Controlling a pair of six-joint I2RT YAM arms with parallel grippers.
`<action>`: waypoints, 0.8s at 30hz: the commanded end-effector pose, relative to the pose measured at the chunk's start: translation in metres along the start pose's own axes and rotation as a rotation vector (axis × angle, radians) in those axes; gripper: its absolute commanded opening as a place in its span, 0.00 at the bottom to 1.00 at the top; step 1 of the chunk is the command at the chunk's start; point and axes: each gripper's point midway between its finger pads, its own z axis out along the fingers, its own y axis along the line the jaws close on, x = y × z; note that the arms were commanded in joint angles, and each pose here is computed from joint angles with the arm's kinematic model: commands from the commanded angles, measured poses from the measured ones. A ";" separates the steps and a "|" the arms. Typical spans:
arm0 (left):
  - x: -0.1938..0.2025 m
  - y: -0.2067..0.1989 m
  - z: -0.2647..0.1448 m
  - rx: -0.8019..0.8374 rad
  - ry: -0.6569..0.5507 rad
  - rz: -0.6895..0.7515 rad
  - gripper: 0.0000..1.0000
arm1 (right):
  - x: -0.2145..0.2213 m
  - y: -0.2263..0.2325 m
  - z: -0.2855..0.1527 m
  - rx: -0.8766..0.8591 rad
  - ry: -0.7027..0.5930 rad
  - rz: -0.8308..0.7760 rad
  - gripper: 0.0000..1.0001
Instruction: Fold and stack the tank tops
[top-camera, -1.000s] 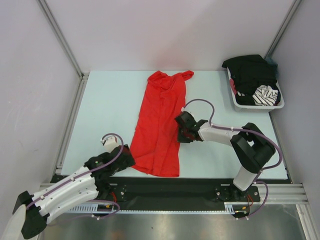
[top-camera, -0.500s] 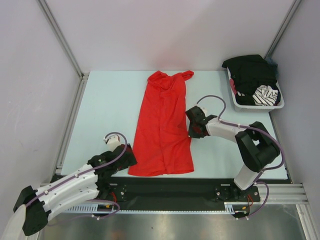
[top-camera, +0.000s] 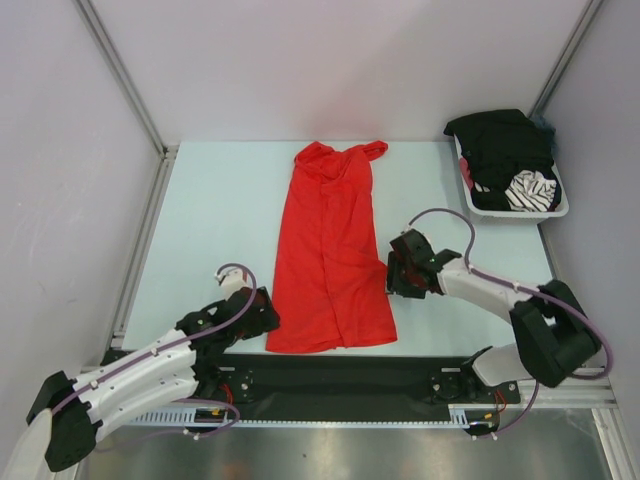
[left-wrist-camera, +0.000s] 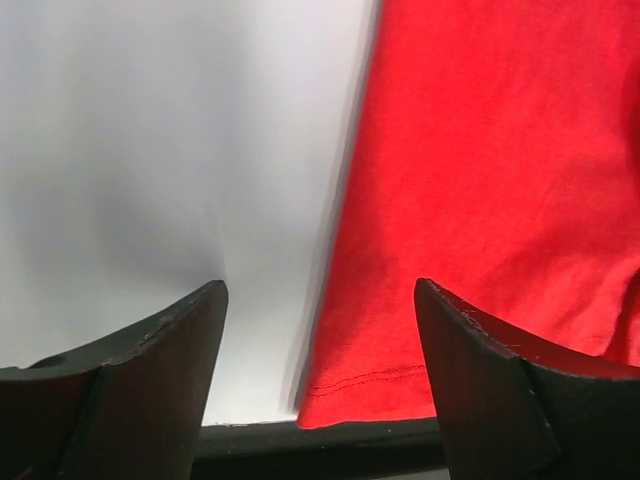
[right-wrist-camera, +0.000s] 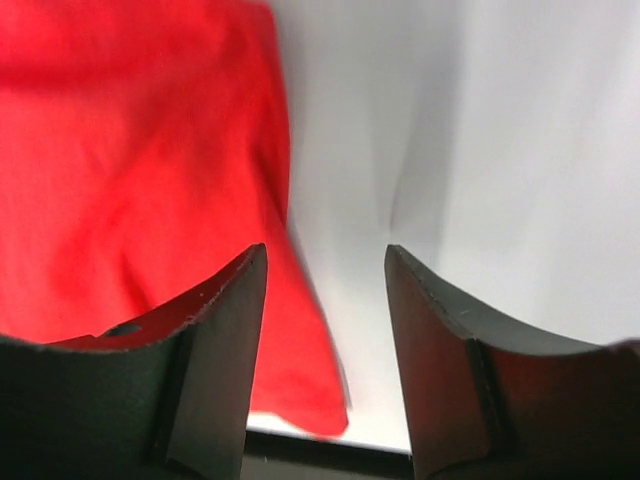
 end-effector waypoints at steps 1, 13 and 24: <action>0.010 -0.003 0.003 0.045 0.035 0.013 0.81 | 0.027 0.007 -0.021 -0.063 0.060 0.028 0.55; 0.030 -0.004 0.008 0.068 0.118 0.029 0.64 | 0.129 0.009 -0.037 -0.040 0.254 -0.023 0.51; 0.055 0.009 0.010 0.073 0.197 0.036 0.32 | 0.171 0.015 -0.061 -0.006 0.303 -0.078 0.16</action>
